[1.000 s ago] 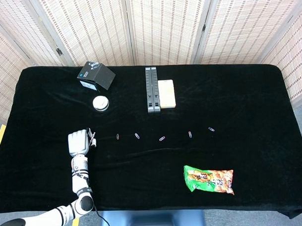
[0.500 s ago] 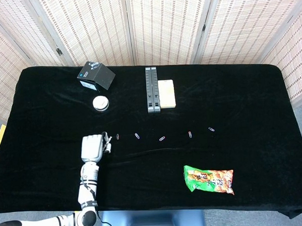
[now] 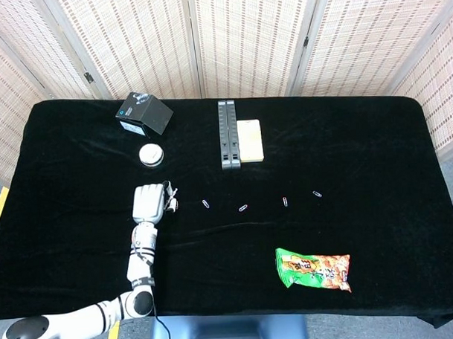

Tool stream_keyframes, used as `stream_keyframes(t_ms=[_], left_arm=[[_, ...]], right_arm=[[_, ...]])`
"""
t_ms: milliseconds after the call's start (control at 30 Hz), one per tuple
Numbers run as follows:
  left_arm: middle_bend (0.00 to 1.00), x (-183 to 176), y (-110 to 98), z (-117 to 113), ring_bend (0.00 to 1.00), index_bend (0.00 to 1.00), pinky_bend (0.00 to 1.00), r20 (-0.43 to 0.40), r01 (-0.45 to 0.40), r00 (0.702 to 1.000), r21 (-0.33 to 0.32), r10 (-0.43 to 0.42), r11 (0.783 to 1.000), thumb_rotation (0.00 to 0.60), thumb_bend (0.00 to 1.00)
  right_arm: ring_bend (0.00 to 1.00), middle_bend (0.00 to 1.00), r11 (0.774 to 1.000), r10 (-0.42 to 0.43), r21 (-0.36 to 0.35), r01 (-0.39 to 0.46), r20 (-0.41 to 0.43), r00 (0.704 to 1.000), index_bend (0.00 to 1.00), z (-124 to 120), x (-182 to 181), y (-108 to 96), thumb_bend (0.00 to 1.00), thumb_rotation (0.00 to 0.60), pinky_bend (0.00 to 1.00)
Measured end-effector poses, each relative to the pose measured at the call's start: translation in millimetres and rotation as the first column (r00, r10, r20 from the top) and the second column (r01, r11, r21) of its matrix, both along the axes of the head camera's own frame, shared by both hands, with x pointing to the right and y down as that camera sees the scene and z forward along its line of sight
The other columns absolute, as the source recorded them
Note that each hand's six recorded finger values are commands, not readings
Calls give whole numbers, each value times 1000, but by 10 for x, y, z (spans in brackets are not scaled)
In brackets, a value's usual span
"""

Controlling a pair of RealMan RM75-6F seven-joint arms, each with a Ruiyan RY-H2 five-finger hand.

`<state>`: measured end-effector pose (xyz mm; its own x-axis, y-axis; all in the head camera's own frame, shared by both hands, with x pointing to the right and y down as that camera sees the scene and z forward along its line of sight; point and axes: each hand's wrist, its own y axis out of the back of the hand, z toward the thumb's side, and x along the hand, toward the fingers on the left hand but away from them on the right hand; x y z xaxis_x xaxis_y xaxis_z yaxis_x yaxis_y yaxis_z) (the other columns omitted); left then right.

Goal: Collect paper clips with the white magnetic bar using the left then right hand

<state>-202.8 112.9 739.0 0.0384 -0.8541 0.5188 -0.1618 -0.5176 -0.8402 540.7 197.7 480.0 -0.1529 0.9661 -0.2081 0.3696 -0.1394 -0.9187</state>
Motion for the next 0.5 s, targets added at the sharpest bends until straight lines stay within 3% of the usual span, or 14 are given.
stream_keyframes(t_ms=[500], left_arm=[[1000,323,-111,218,1000,743,1000,-80,-30,996,-50,26,998,600,699]], right_arm=[[0,0,999,26,-31,-26,-11,1000,0,82,61,-48,261,600,0]])
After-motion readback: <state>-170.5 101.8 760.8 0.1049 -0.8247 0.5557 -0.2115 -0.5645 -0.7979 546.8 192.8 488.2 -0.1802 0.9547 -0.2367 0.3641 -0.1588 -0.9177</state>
